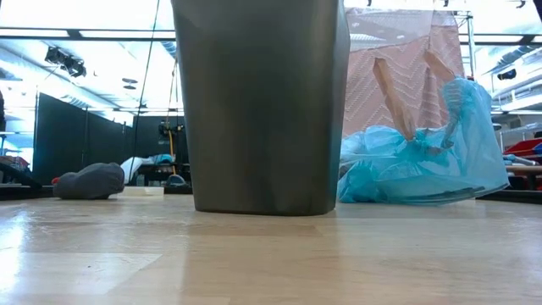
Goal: Place trash/remove bag and relplace
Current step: Put the gray trash bag into the black trash bin
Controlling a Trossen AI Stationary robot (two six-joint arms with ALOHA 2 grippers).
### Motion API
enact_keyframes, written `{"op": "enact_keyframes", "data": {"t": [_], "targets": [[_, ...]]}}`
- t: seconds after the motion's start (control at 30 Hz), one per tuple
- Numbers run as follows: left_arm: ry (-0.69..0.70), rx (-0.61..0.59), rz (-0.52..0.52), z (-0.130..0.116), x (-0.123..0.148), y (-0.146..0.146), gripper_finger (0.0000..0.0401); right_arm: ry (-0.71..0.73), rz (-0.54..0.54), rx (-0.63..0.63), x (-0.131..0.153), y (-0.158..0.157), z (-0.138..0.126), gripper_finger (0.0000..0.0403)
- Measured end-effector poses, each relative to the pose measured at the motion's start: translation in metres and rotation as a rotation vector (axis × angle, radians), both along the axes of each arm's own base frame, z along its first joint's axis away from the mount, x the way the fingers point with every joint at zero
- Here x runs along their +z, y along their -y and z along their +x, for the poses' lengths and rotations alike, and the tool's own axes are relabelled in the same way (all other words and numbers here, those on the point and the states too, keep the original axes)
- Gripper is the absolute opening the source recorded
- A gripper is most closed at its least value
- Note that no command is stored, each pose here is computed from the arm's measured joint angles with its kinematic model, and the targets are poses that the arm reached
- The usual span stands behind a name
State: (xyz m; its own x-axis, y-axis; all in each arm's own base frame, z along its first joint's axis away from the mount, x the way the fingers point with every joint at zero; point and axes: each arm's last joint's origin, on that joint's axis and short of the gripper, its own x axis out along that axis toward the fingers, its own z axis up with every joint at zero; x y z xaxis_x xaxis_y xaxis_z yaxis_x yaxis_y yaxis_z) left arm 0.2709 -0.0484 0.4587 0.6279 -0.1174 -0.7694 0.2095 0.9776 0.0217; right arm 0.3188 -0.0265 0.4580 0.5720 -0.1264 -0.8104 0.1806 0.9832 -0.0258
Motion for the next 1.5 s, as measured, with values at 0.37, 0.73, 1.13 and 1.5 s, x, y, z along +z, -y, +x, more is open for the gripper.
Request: {"op": "enact_keyframes", "data": {"t": [0.37, 0.73, 1.13, 1.5], "targets": [[-0.034, 0.193, 0.034, -0.021, 0.015, -0.004, 0.0003, -0.109, -0.043, -0.142, -0.007, 0.041, -0.014, 0.0], [-0.244, 0.197, 0.042, -0.002, -0.047, 0.028, 0.0003, -0.248, -0.016, -0.187, -0.042, 0.042, -0.003, 0.0], [-0.091, 0.181, -0.092, 0.007, -0.046, 0.063, 0.0005, -0.298, 0.047, -0.323, -0.056, 0.033, -0.025, 0.0], [0.048, 0.117, -0.23, 0.033, -0.062, 0.076, 0.0007, -0.379, 0.098, -0.407, -0.079, 0.025, -0.067, 0.0]]}}
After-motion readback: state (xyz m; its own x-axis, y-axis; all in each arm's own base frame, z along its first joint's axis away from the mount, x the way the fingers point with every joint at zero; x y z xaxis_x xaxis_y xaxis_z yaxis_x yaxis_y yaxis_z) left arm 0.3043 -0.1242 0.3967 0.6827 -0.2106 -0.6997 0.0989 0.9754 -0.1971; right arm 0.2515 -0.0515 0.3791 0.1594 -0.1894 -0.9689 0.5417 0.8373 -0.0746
